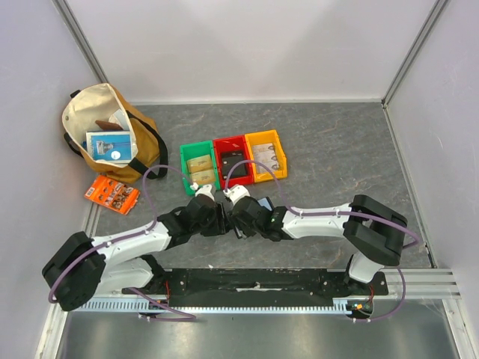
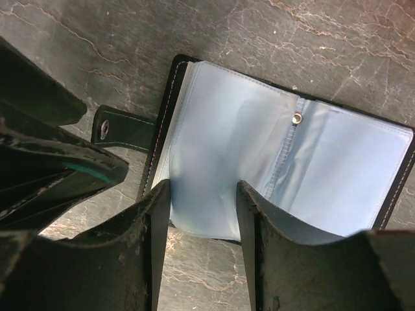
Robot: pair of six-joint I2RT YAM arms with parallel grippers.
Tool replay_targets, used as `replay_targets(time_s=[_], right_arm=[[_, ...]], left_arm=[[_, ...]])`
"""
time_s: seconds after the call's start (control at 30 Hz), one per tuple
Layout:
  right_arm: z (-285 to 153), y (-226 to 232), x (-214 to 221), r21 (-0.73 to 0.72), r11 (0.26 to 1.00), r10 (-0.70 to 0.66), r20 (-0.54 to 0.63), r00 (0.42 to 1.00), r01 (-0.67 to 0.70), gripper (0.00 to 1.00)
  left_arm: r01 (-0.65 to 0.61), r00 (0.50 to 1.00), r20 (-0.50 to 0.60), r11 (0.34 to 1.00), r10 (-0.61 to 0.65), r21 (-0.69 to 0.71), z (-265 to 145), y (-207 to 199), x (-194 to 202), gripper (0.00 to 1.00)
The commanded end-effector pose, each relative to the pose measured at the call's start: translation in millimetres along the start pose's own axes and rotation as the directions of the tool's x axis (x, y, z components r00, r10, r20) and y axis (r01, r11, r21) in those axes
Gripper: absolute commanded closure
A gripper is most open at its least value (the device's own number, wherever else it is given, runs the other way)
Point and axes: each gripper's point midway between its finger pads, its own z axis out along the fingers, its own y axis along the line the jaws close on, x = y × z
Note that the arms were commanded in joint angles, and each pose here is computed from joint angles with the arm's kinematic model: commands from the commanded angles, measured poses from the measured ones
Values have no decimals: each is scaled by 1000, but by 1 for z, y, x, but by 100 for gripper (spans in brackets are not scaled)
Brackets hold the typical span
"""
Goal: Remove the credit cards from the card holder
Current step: Remove the credit card from the card holder.
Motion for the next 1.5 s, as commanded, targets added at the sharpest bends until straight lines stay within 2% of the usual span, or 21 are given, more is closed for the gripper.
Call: replay_targets(time_s=[0.0,0.07,0.2,0.23,0.33,0.5,0.63,0.8,0.97,1.1,1.27,1.47], right_arm=[[-8,2,-11,-36,998,42,35,998,-41,50],[-8,0,-11,-35,998,48,36,998,-46,51],[-11,-6,-14,-23,998,65,46,997,-64,52],[-12,-8,-15,-18,997,71,50,996,-70,53],[-18,-22,-18,23,996,84,67,994,-86,53],[-26,-57,-18,119,985,119,76,990,-127,53],[-31,-94,0,220,964,139,51,989,-147,53],[-41,-117,12,271,947,168,37,985,-172,53],[-58,-96,-24,138,977,148,111,983,-162,47],[-68,-57,-59,-19,995,99,184,978,-97,37],[-48,-15,-59,-103,995,29,140,990,-15,26],[-24,14,-44,-126,992,-19,80,997,29,21]], left_arm=[[-10,996,92,1000,8,20,5,-18,-29,46],[-8,994,107,1000,8,0,8,-15,-32,51],[-17,993,119,998,23,-55,14,-7,-36,68],[-20,993,115,998,28,-68,15,-6,-36,79],[-26,994,101,996,35,-91,17,-1,-33,98],[-26,995,95,994,36,-104,15,3,-30,98],[-25,995,95,995,35,-95,11,3,-29,98],[-20,995,93,998,26,-62,3,0,-27,98],[1,997,81,1000,1,-25,-2,-2,-20,98],[20,997,74,1000,-19,-14,-5,0,-14,98],[40,997,62,999,-40,6,-6,1,-7,98],[60,997,43,998,-60,4,-7,8,3,98]])
